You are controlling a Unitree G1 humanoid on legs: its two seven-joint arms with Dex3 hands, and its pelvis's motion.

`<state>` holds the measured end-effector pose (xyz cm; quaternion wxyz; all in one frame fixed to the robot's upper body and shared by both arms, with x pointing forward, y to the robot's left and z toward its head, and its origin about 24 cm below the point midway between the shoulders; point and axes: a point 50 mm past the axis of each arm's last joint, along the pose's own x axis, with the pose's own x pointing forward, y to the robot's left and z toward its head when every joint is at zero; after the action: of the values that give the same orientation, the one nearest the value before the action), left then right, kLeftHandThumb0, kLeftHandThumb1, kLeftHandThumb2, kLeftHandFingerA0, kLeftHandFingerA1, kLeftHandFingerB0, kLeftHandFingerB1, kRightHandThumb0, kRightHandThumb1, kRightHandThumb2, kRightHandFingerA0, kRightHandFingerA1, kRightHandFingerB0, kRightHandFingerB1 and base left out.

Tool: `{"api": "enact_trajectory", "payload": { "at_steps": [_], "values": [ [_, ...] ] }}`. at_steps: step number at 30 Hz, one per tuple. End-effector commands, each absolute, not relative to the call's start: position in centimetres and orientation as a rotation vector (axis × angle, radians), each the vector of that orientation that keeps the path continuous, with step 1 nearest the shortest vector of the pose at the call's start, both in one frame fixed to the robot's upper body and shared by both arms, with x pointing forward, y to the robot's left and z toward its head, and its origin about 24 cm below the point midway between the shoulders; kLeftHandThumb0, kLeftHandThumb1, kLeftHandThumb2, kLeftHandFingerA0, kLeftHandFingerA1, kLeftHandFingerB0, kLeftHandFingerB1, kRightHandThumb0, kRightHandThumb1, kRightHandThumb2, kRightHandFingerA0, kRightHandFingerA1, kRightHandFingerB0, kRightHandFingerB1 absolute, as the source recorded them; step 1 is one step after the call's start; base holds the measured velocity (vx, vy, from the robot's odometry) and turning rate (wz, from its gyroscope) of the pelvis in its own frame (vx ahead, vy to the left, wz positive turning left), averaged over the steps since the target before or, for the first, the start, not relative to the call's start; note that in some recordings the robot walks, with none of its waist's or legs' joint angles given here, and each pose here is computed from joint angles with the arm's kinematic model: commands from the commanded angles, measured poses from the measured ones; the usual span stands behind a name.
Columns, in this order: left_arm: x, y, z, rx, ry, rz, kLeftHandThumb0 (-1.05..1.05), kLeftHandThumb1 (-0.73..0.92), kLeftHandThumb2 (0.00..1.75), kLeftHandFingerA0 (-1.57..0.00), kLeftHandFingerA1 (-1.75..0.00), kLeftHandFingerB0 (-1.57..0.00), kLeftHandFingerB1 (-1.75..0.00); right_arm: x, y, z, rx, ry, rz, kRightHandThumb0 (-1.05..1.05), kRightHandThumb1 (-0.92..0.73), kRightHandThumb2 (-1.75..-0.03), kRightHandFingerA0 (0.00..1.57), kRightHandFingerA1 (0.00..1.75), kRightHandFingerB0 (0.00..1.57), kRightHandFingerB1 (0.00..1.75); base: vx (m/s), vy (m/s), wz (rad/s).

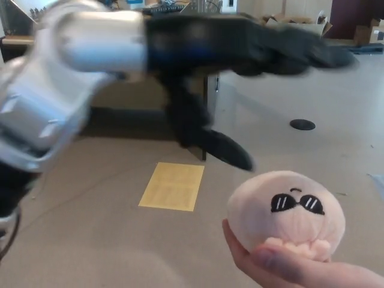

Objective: The robot extends its left hand to pick up an emotional support dumpling from the palm of a person and brings its hand down by its side. Then it extends its arm again to hand the dumpling back to the person.

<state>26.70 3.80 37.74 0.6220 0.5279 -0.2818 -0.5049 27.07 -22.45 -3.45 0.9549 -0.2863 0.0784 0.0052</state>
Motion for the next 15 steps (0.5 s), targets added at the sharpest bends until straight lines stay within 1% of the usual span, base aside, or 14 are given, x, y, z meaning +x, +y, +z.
{"api": "enact_trajectory", "payload": {
  "at_steps": [1, 7, 8, 15],
  "values": [
    [26.2, 2.0, 36.9, 1.395, -0.417, -1.243, -0.64, 0.38, 0.85, 0.00, -0.06, 0.00, 0.00, 27.6, -22.9, -2.9, -0.599, 0.149, -0.012, -0.22, -0.62, -0.58, 0.78, 0.58, 0.58, 0.46, 0.00, 0.000, 0.00],
    [25.8, 1.0, 36.2, 1.472, -0.356, -1.263, -0.61, 0.36, 0.86, 0.00, -0.06, 0.00, -0.01, 27.6, -22.9, -2.9, -0.619, 0.154, -0.002, -0.24, -0.62, -0.58, 0.78, 0.60, 0.58, 0.46, 0.00, 0.000, 0.00],
    [25.8, 0.9, 36.1, 1.485, -0.351, -1.261, -0.62, 0.37, 0.86, 0.00, -0.03, 0.00, 0.00, 27.6, -22.9, -3.0, -0.618, 0.155, -0.001, -0.26, -0.62, -0.58, 0.78, 0.61, 0.58, 0.45, 0.00, 0.000, 0.00],
    [25.7, 1.0, 36.2, 1.517, -0.316, -1.255, -0.65, 0.40, 0.86, 0.00, -0.02, 0.00, 0.00, 28.0, -22.8, -2.8, -0.620, 0.149, 0.002, -0.27, -0.62, -0.58, 0.79, 0.65, 0.59, 0.46, 0.00, 0.000, 0.00]
  ]
}}
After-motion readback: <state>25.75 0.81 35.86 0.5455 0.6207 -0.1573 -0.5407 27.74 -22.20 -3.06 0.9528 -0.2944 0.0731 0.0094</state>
